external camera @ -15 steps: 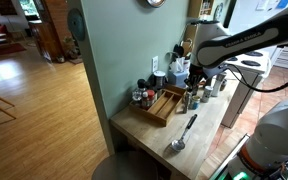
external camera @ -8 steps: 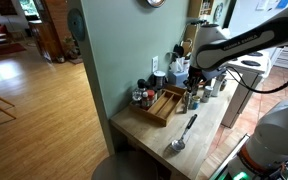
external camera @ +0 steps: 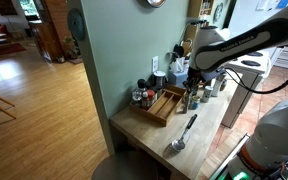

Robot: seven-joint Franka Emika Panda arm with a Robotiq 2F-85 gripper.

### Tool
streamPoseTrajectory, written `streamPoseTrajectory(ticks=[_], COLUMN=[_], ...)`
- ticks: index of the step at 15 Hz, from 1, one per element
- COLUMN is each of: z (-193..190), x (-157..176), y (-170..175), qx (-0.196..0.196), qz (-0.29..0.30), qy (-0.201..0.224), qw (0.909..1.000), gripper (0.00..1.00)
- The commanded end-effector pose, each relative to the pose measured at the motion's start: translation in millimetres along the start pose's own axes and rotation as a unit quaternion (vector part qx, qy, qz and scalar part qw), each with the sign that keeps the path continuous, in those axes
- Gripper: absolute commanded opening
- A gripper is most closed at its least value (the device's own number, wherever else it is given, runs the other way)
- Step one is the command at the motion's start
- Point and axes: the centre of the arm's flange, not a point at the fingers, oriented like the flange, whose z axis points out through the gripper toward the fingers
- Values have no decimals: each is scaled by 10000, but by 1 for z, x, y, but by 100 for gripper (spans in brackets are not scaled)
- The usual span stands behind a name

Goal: Push down on the top of the silver long object on the kitchen counter

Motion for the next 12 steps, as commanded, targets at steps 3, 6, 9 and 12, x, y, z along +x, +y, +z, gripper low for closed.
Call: streamPoseTrajectory(ticks=[3,6,9,12], z=[11,16,22,28], x=[-3,-1,1,4], y=[2,3,5,7], qx=[167,220,255,291], qz=[17,16,25,19], qy=[-39,-83,-148,-186], qw=[9999,9997,9996,9994], gripper=[0,0,0,0])
